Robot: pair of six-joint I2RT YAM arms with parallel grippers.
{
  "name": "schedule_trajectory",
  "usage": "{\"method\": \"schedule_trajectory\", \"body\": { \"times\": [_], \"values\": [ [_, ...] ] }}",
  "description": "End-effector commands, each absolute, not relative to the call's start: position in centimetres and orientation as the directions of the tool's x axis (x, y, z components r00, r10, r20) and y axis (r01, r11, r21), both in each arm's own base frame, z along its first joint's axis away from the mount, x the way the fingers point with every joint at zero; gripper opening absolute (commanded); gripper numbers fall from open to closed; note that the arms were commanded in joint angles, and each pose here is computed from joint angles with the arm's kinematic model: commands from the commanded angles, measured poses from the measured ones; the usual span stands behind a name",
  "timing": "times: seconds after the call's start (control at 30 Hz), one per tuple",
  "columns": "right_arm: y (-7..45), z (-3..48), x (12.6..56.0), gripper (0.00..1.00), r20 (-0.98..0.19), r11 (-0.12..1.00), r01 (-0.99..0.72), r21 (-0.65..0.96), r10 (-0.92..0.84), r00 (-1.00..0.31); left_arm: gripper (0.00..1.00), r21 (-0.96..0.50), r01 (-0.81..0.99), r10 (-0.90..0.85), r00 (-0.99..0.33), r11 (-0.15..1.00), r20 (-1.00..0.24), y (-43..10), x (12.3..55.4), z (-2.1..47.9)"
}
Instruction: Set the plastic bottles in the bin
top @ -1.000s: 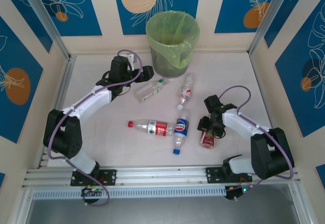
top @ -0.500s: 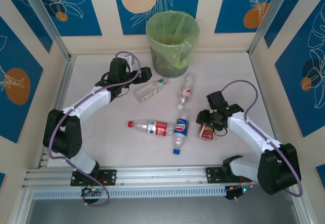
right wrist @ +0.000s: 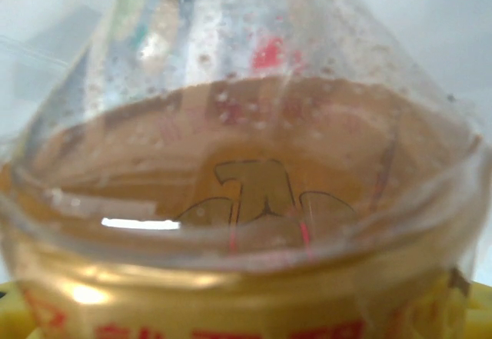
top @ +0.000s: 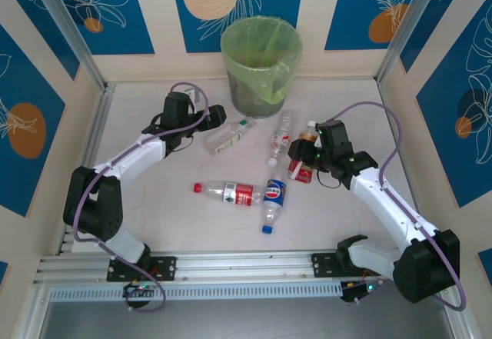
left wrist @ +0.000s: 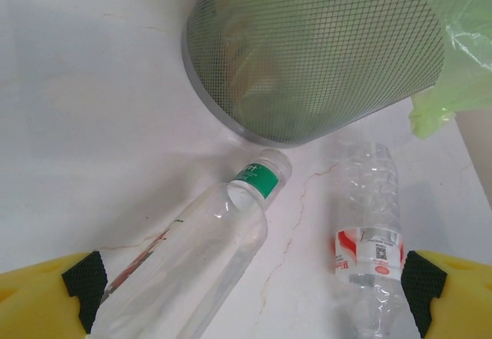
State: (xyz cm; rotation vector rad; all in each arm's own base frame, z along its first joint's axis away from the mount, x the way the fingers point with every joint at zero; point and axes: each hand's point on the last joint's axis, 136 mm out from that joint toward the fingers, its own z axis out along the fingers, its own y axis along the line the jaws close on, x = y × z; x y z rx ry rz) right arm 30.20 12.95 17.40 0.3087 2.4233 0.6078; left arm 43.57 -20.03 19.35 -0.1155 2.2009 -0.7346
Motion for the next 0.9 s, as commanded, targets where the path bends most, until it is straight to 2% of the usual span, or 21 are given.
{"method": "schedule_trajectory", "body": {
  "times": [0.0,0.13,0.4,0.57,0.87],
  "values": [
    [15.6,23.0,33.4,0.53,-0.588,0.788,-0.061,0.613,0.403,-0.701,1.00,-0.589,0.136,-0.373,-0.657,0.796,-0.656,-19.1,43.4,20.6],
    [17.4,26.9,35.7,0.52,-0.627,0.738,-0.153,0.657,0.423,-0.654,1.00,-0.575,0.084,-0.391,-0.653,0.814,-0.649,-17.9,42.9,19.6],
    [19.8,33.0,39.3,0.52,-0.705,0.700,-0.301,0.648,0.401,-0.586,1.00,-0.534,0.090,-0.346,-0.668,0.841,-0.658,-17.0,41.4,19.3],
    [20.9,35.8,41.8,0.52,-0.737,0.675,-0.373,0.637,0.389,-0.553,1.00,-0.533,0.076,-0.353,-0.669,0.843,-0.654,-16.3,40.7,19.2],
    [21.1,38.9,47.6,0.52,-0.779,0.696,-0.409,0.589,0.357,-0.515,1.00,-0.544,0.066,-0.378,-0.649,0.837,-0.660,-15.7,39.8,20.0]
  ]
}}
